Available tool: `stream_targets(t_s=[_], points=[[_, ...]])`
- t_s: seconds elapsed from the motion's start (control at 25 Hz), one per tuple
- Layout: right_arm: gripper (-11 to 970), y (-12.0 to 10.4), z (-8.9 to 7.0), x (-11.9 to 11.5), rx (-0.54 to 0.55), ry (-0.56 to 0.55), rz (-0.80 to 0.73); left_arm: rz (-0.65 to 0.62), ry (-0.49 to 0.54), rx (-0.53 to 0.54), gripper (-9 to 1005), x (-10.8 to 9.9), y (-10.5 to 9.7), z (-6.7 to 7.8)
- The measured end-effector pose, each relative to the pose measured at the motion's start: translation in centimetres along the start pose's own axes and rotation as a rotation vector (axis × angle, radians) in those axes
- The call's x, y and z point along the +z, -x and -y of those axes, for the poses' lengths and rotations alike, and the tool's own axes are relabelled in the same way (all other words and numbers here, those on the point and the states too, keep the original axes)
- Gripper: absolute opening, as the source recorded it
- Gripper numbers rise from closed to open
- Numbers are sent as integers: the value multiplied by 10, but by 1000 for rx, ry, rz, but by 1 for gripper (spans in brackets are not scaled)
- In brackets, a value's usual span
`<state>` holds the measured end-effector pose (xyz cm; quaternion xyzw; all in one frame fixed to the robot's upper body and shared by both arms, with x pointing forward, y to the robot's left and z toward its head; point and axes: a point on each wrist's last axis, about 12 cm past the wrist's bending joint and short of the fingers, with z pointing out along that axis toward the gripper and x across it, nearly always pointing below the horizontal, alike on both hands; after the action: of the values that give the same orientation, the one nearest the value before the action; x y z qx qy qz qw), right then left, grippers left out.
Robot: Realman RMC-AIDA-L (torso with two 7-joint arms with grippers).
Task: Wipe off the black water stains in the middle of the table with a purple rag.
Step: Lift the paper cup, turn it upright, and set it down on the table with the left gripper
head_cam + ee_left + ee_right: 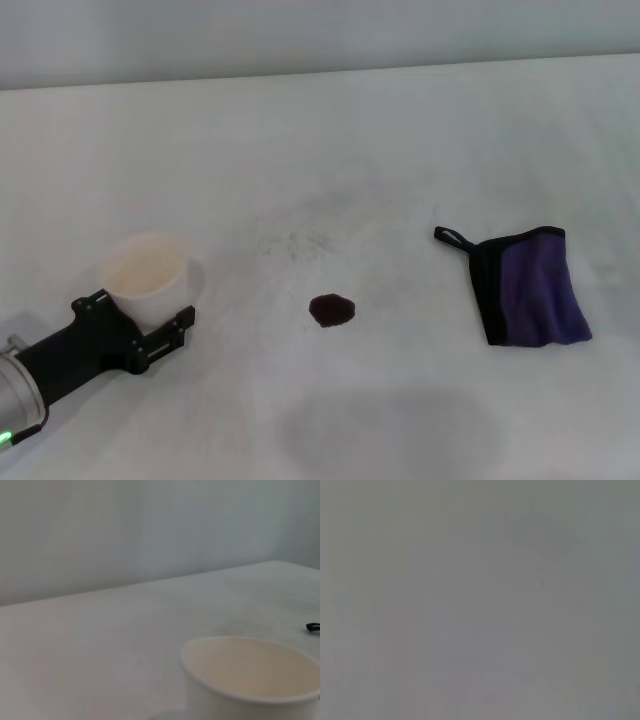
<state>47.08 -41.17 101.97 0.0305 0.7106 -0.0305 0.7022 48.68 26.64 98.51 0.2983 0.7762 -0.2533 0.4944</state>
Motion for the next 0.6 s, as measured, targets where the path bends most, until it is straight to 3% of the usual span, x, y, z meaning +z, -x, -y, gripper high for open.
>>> stream_targets(t_s=[0.6], points=[[562,0,-3,0,1,9,0,3,31,10,706,-7,-10,4]])
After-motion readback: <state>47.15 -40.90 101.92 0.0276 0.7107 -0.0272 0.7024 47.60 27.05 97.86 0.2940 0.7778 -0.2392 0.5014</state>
